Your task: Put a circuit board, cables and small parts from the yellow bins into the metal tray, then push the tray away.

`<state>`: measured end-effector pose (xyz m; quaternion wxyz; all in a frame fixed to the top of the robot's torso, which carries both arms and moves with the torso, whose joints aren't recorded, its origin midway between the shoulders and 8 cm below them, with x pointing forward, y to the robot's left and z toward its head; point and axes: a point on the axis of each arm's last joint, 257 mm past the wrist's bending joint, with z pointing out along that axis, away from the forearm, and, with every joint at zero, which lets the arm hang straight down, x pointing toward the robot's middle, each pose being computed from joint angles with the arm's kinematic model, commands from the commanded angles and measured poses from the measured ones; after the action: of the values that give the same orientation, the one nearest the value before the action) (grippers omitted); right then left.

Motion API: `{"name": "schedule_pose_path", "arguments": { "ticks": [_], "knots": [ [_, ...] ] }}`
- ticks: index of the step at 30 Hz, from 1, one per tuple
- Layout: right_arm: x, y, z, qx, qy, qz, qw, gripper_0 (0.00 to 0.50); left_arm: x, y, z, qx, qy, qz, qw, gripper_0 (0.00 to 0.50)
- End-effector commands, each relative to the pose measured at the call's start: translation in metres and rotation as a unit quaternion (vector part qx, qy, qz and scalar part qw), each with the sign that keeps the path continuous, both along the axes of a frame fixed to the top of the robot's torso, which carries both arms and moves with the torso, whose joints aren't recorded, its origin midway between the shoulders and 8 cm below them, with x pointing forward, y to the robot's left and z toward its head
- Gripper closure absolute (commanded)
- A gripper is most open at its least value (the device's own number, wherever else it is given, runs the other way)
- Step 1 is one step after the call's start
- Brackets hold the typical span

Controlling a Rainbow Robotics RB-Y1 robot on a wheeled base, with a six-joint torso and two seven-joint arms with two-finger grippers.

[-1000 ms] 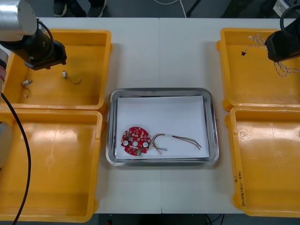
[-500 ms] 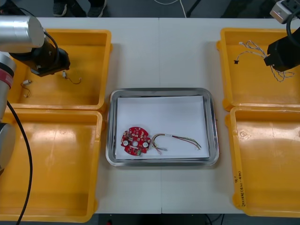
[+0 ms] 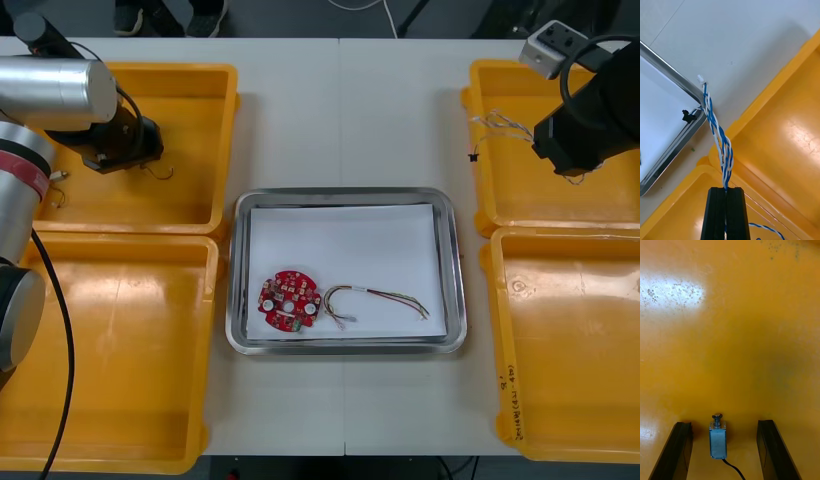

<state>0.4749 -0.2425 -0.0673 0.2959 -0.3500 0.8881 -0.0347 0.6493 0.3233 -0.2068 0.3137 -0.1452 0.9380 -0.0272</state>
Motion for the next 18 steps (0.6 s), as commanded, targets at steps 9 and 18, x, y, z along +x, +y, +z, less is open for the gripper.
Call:
{"name": "schedule_pose_path", "arguments": {
  "ticks": [9,18],
  "knots": [
    [-0.014,0.012,-0.014,-0.053,0.013,0.062,0.997,0.500,0.004,-0.014,0.000,0.022,0.000,-0.035,0.9991,0.500],
    [-0.019,0.018,-0.020,-0.059,0.021,0.082,0.995,0.500,-0.001,-0.012,0.000,0.028,0.014,-0.033,0.9990,0.500]
  ]
}}
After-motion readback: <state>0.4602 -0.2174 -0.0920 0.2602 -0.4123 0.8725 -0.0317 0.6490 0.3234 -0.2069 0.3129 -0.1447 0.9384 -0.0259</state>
